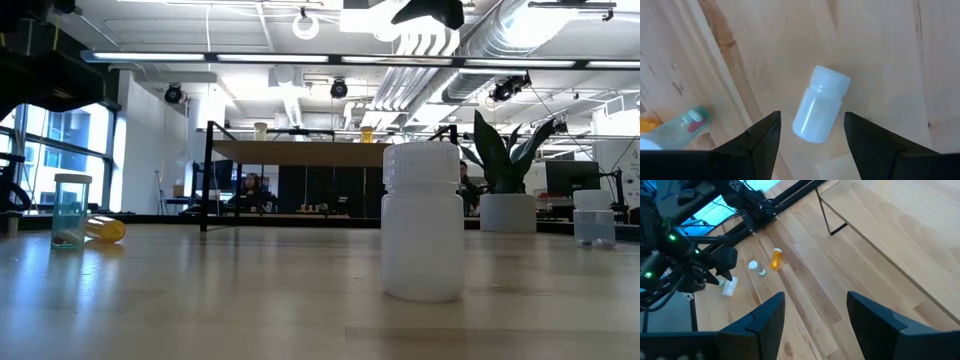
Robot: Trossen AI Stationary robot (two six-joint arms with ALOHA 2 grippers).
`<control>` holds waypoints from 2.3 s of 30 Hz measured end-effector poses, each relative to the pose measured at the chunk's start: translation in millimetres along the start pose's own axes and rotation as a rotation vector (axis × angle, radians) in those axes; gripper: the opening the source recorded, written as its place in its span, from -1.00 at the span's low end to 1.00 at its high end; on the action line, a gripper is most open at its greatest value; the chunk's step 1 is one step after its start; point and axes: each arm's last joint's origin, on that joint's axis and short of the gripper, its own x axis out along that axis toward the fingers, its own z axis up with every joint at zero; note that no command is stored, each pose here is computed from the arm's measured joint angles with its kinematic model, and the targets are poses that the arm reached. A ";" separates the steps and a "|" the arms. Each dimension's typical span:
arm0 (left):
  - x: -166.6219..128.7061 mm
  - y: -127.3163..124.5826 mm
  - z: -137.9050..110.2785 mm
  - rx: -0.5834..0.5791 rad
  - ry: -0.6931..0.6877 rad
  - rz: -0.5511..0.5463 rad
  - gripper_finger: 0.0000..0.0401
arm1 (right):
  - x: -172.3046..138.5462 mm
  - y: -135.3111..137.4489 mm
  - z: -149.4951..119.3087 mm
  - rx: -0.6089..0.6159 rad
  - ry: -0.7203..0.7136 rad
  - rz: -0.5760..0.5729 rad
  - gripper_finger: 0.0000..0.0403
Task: Pick and place medicine bottles onto shelf by color
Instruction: Put the left white medicine bottle on the shelf
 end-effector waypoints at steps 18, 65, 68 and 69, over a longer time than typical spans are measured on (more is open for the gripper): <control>29.2 2.3 5.7 0.081 0.114 -0.026 0.04 | 0.0 0.0 0.0 0.000 0.000 0.001 0.02; -58.6 100.3 53.1 -0.132 -0.382 0.031 -0.29 | 0.5 -8.1 7.0 -0.051 -0.029 -0.014 0.02; -71.5 122.2 51.6 -0.175 -0.460 0.063 -0.29 | 0.8 -12.7 12.8 -0.076 -0.063 -0.021 0.02; -75.7 130.0 50.5 -0.194 -0.483 0.075 -0.29 | 0.8 -14.3 15.1 -0.085 -0.078 -0.023 0.02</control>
